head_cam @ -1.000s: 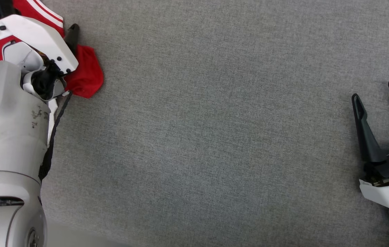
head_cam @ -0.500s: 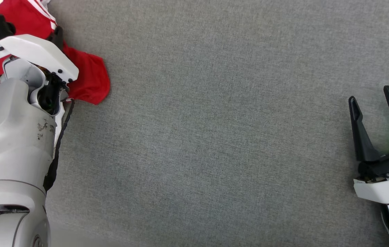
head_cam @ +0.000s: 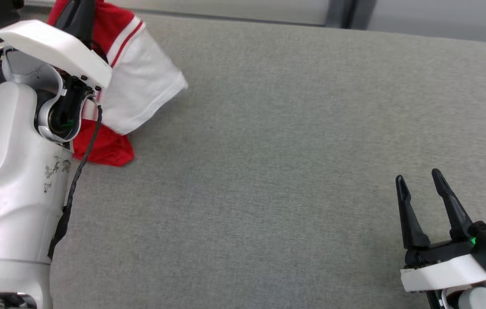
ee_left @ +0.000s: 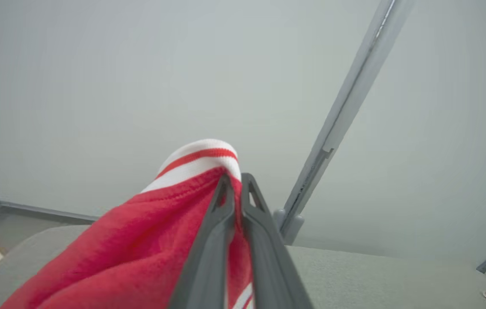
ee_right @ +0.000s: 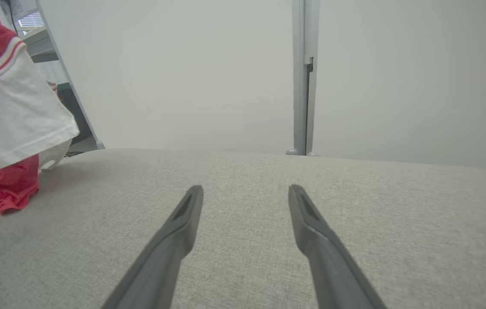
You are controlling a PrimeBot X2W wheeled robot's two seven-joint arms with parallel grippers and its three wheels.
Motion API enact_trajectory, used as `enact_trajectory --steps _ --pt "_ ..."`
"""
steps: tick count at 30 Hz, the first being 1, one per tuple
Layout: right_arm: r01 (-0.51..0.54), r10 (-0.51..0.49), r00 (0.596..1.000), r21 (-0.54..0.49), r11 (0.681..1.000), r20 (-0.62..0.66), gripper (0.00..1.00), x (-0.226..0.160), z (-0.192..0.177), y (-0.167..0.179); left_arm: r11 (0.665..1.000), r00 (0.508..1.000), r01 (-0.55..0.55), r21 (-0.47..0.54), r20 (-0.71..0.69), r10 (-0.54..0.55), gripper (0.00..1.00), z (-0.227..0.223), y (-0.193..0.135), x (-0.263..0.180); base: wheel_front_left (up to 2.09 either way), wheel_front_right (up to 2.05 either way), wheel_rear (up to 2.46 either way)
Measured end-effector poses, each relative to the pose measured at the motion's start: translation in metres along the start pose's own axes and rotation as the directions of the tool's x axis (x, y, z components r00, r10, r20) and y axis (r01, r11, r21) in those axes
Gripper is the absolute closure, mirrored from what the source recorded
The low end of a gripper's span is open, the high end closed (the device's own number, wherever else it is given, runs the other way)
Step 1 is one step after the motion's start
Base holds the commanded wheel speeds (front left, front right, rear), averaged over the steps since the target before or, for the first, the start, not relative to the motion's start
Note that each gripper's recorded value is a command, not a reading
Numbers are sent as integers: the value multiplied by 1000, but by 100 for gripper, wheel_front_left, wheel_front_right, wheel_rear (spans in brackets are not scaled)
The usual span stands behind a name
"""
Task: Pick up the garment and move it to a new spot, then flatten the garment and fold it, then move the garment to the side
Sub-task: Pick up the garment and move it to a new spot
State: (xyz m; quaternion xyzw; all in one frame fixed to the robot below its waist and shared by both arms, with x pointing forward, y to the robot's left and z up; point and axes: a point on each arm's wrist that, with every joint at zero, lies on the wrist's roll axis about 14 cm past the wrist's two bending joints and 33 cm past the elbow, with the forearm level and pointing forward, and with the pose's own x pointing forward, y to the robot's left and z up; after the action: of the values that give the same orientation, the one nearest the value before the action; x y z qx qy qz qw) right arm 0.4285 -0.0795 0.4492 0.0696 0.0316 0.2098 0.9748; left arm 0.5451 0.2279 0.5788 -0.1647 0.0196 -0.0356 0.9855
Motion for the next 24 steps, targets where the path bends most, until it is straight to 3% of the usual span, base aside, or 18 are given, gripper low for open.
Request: enact_trajectory --steps 4,10,15,20,24 --pt "87 -88 996 9 996 33 0 -26 15 -13 983 981 183 -19 71 -181 100 33 -69 1 0 0 0" --pt "217 -218 971 20 976 97 0 -65 39 -35 914 908 404 -37 136 -396 100 64 -176 -6 0 0 0" --pt "329 -330 935 28 944 130 0 -102 50 -56 831 826 555 -43 150 -544 100 71 -257 -16 0 0 0" --pt "430 -431 889 39 902 155 0 -135 58 -74 721 711 693 -13 176 -681 100 87 -340 -31 0 0 0" --pt "491 -492 855 52 870 165 0 -155 60 -85 658 644 753 4 196 -739 100 94 -386 -36 0 0 0"
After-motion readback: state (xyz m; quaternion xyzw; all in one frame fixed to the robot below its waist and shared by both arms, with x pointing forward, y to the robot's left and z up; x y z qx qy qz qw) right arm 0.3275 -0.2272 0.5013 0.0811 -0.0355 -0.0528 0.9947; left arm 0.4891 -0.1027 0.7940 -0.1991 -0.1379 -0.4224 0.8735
